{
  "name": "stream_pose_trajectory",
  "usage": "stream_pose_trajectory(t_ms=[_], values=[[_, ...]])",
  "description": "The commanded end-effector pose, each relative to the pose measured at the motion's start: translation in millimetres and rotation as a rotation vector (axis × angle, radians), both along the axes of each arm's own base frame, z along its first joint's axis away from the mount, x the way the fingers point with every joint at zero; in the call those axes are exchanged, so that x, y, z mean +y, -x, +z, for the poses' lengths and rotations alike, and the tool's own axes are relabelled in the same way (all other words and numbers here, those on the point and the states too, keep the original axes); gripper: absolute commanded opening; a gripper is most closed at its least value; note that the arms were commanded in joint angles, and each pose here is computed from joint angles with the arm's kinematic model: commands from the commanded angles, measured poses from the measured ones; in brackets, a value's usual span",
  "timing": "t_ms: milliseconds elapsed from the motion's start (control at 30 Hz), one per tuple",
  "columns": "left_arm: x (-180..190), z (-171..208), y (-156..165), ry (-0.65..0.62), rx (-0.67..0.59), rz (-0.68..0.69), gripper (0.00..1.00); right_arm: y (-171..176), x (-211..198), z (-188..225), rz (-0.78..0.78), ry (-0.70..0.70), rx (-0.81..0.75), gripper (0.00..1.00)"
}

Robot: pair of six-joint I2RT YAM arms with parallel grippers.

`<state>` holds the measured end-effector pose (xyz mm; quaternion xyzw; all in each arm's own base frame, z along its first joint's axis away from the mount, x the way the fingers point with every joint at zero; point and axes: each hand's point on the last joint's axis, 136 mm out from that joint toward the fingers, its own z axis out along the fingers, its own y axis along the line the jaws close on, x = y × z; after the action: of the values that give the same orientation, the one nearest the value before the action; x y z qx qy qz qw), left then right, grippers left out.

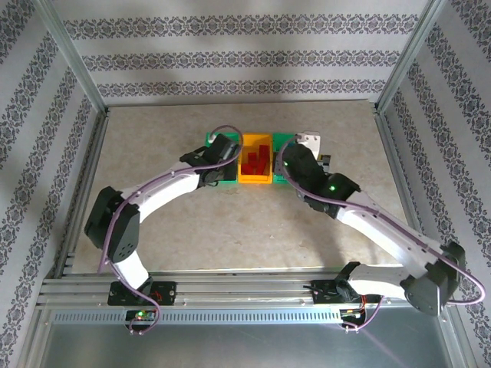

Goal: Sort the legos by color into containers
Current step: Place the lego in the container.

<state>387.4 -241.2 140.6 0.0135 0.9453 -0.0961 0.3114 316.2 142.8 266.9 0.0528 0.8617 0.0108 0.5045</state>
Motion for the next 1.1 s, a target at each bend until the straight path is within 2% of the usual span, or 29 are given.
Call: stream_pose_trajectory(t_ms=[0, 300, 500, 800, 967, 1067], values=[[-45, 20, -14, 0.015, -0.069, -0.125, 0.3, 9, -19, 17, -0.059, -0.031, -0.081, 0.98], [-143, 24, -36, 0.017, -0.092, -0.333, 0.3, 34, -52, 45, -0.112, -0.1, -0.197, 0.98], [-185, 10, -40, -0.005, -0.07, -0.426, 0.3, 44, -63, 54, -0.124, -0.14, -0.242, 0.98], [-213, -19, -43, -0.018, -0.017, -0.484, 0.31, 46, -65, 55, -0.123, -0.146, -0.249, 0.98], [-209, -31, -47, -0.054, -0.011, -0.474, 0.32, 45, -64, 54, -0.121, -0.14, -0.245, 0.98], [-205, -34, -49, -0.08, -0.017, -0.464, 0.38, 44, -64, 54, -0.119, -0.141, -0.244, 0.98]])
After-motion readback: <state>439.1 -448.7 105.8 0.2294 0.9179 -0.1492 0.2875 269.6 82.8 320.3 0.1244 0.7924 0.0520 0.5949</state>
